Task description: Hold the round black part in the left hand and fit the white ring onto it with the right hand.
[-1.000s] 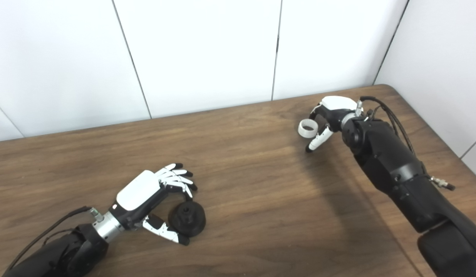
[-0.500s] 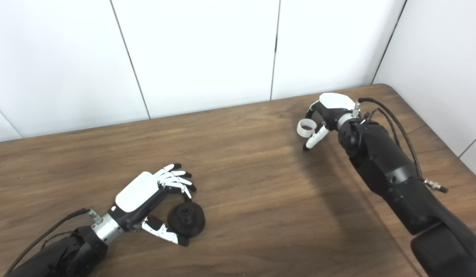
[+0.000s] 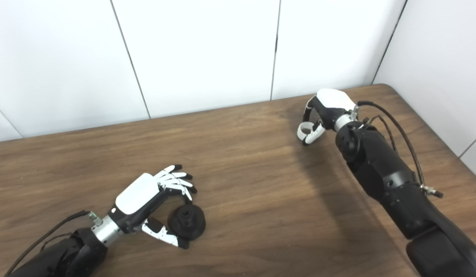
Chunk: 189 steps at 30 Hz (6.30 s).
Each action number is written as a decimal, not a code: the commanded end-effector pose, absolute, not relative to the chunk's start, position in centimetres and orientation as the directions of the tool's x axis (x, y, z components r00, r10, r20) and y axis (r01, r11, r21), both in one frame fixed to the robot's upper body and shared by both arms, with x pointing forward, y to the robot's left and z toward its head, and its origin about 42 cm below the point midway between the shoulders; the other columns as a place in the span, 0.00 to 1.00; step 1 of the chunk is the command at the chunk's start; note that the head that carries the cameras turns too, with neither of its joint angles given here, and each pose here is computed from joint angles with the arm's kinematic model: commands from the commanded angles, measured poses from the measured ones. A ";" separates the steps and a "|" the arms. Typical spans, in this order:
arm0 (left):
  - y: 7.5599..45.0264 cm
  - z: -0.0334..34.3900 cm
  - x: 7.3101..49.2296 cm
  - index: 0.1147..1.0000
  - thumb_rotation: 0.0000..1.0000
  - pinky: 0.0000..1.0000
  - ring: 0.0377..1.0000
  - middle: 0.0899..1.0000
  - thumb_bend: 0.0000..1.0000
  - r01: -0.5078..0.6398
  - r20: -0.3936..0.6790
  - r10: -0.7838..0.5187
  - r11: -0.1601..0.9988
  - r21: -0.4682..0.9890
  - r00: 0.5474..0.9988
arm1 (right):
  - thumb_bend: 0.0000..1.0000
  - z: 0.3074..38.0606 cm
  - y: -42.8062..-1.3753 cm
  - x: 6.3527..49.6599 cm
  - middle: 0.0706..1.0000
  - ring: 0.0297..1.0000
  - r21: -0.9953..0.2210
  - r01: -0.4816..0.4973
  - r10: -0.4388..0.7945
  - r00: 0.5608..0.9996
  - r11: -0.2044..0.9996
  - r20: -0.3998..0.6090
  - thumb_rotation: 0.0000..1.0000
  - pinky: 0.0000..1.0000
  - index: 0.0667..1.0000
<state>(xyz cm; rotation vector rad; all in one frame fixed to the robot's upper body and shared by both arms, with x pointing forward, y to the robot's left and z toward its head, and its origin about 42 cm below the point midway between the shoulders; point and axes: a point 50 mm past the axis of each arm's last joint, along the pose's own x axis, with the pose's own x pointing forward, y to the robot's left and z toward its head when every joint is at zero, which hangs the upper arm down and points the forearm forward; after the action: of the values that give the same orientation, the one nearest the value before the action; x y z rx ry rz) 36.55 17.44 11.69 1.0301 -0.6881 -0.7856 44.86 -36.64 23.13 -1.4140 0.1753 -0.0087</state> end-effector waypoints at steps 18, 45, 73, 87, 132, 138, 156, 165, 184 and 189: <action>18.8 11.4 36.2 0.42 0.05 0.95 0.83 0.68 0.52 0.265 0.051 -0.839 0.228 0.937 0.542 | 0.52 28.1 -35.8 45.4 0.82 0.98 -0.997 0.002 -0.012 1.000 0.075 0.001 0.14 1.00 0.45; 20.1 9.8 37.7 0.42 0.05 0.94 0.84 0.68 0.52 0.268 -0.019 -0.809 0.172 0.948 0.587 | 0.53 33.6 -19.1 37.3 0.81 1.00 -0.978 0.137 0.611 0.764 0.160 0.207 0.14 1.00 0.44; 18.5 10.3 36.9 0.42 0.05 0.98 0.85 0.69 0.52 0.267 0.000 -0.821 0.186 0.946 0.570 | 0.53 31.8 -15.9 30.9 0.91 1.00 -0.990 -0.055 0.801 0.594 0.128 0.070 0.14 1.00 0.44; 17.9 10.6 36.5 0.42 0.05 0.98 0.86 0.70 0.52 0.265 0.012 -0.828 0.193 0.945 0.560 | 0.53 29.6 -16.5 31.4 0.90 1.00 -0.988 -0.078 0.802 0.594 0.132 0.061 0.14 1.00 0.44; 16.9 12.0 36.1 0.42 0.05 1.00 0.88 0.72 0.52 0.248 0.026 -0.844 0.186 0.951 0.536 | 0.53 24.5 -14.6 34.1 0.89 1.00 -0.978 -0.120 0.792 0.607 0.169 0.062 0.13 1.00 0.44; 16.8 12.1 36.0 0.42 0.06 1.00 0.89 0.72 0.52 0.247 0.022 -0.847 0.179 0.952 0.531 | 0.53 24.2 -14.5 34.3 0.89 1.00 -0.977 -0.127 0.791 0.608 0.171 0.060 0.13 1.00 0.44; 15.5 12.1 35.7 0.42 0.06 1.00 0.90 0.74 0.52 0.255 -0.010 -0.855 0.143 0.956 0.518 | 0.53 24.9 -14.0 34.1 0.90 1.00 -0.986 -0.145 0.824 0.567 0.080 -0.016 0.13 1.00 0.44; 14.7 11.7 35.4 0.42 0.06 1.00 0.90 0.75 0.52 0.254 -0.018 -0.862 0.130 0.958 0.507 | 0.53 26.2 -14.5 34.4 0.88 1.00 -0.988 -0.157 0.830 0.550 -0.003 -0.090 0.13 1.00 0.44; 13.7 11.7 34.8 0.42 0.06 1.00 0.93 0.73 0.52 0.249 -0.011 -0.872 0.128 0.960 0.490 | 0.53 27.2 -14.9 34.1 0.88 1.00 -0.972 -0.208 0.828 0.524 -0.106 -0.202 0.14 1.00 0.45; 14.0 11.7 34.9 0.42 0.06 1.00 0.92 0.75 0.52 0.258 -0.014 -0.870 0.132 0.957 0.494 | 0.81 27.5 -15.1 33.7 0.92 1.00 -0.968 -0.232 0.834 0.510 -0.099 -0.208 0.19 1.00 0.51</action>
<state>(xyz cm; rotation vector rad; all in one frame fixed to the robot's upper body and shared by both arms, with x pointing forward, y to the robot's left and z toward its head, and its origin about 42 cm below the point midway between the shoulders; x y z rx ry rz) 35.68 14.80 12.71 1.1120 -0.6698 -0.8116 34.09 -15.40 26.00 -1.3976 -0.5059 0.9643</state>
